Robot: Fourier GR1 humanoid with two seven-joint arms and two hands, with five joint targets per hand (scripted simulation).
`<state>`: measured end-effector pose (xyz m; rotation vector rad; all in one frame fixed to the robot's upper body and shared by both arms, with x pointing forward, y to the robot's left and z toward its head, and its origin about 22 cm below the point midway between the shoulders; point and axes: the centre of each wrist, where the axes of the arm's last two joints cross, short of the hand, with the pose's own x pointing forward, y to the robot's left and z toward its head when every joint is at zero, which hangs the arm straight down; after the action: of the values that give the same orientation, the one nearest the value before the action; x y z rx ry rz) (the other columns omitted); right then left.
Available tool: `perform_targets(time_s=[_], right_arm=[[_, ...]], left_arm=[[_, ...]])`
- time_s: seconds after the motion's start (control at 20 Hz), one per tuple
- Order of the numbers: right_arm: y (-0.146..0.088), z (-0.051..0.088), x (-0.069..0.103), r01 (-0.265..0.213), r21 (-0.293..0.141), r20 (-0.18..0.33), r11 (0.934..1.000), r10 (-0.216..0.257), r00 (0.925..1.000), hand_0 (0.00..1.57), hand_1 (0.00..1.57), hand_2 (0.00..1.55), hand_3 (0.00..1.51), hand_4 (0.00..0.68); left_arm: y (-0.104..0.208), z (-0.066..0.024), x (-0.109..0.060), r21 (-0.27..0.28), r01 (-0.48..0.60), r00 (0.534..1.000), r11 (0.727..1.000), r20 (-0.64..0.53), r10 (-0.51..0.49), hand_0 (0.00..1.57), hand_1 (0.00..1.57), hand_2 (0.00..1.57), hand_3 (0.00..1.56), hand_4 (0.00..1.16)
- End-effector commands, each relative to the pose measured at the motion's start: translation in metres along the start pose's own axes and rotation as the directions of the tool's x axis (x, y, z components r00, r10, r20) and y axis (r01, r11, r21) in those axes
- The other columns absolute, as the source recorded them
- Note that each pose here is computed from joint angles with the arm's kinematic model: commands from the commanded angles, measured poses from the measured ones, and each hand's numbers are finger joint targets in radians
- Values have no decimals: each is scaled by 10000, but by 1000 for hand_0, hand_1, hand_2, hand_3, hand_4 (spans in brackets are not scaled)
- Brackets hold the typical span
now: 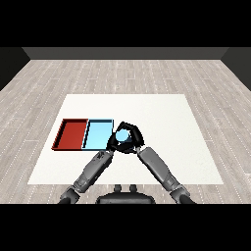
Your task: Pick the blue can and put it in the blue box
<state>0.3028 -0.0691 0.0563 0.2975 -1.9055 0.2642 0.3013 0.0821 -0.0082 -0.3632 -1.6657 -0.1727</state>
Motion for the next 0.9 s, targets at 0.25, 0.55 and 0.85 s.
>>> perform_targets(time_s=[0.25, 0.55, 0.85], right_arm=[[201, 126, -39, 518, 298, -12, 9982, -518, 9987, 1500, 1500, 1464, 1407, 565], [178, -16, -15, 260, 259, -56, 9993, -259, 9996, 1476, 1476, 1457, 1399, 559], [162, 52, -36, 672, 299, -34, 9973, -671, 9977, 1483, 1483, 1461, 1408, 587]], left_arm=[[-101, -17, 30, 780, 969, 9924, 9922, -835, -904, 0, 0, 0, 0, 0], [-278, -127, 161, 468, 2513, 9678, 9668, -285, -2502, 0, 0, 0, 0, 0], [-153, -190, 73, 1156, 1987, 9800, 9732, -305, -1965, 776, 776, 789, 205, 641]])
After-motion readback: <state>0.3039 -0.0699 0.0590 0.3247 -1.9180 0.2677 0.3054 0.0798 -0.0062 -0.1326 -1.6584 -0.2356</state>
